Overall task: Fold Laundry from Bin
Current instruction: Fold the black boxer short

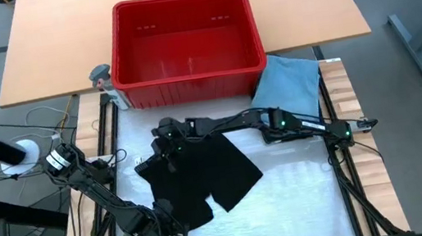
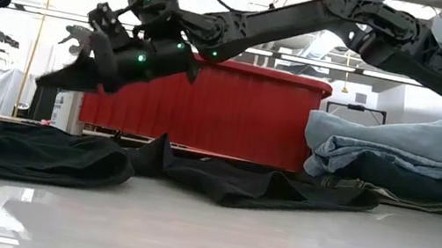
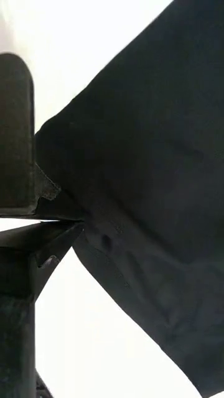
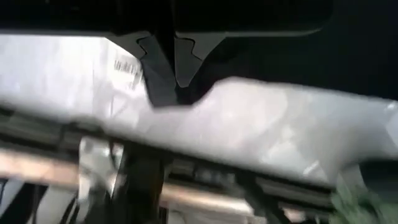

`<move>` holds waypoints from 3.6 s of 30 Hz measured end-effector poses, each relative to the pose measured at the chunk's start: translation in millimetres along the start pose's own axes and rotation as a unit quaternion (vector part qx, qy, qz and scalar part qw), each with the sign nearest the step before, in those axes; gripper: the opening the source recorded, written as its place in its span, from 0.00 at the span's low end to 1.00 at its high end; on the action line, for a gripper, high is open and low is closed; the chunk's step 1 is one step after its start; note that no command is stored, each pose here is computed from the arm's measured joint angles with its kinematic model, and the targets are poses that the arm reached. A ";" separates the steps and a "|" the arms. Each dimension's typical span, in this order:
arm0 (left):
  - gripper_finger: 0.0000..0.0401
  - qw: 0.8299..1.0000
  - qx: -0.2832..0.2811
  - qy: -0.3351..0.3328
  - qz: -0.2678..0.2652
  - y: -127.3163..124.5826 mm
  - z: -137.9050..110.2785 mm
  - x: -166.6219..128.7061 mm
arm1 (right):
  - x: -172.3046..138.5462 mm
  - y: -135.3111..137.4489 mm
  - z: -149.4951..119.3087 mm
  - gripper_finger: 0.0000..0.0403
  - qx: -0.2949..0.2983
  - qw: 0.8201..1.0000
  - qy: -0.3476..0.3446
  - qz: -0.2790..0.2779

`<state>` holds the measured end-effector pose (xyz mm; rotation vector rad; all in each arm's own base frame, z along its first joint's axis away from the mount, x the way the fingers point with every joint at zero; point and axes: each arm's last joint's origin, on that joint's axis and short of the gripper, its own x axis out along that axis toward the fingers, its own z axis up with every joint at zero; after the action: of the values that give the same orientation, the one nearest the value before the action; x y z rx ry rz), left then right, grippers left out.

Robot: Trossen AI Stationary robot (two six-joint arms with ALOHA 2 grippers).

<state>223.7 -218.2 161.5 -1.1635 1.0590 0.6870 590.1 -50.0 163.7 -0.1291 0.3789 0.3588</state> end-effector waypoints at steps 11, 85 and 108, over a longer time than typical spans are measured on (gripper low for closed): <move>0.00 1.000 -0.013 0.002 -0.001 1.2 0.1 1.5 | 16.3 2.1 -45.4 0.04 0.032 0.996 0.082 -0.007; 0.00 0.982 -0.010 -0.182 0.056 23.2 10.5 28.9 | -9.2 -42.1 -67.1 0.04 0.110 0.986 0.123 -0.026; 0.00 0.973 0.001 -0.228 0.028 11.7 27.5 1.4 | -55.5 -42.9 -11.9 0.13 0.101 0.986 0.123 0.042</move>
<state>222.3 -188.7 156.7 -0.9163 0.7034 0.9443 553.7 -109.7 176.4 0.0417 0.6632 0.3864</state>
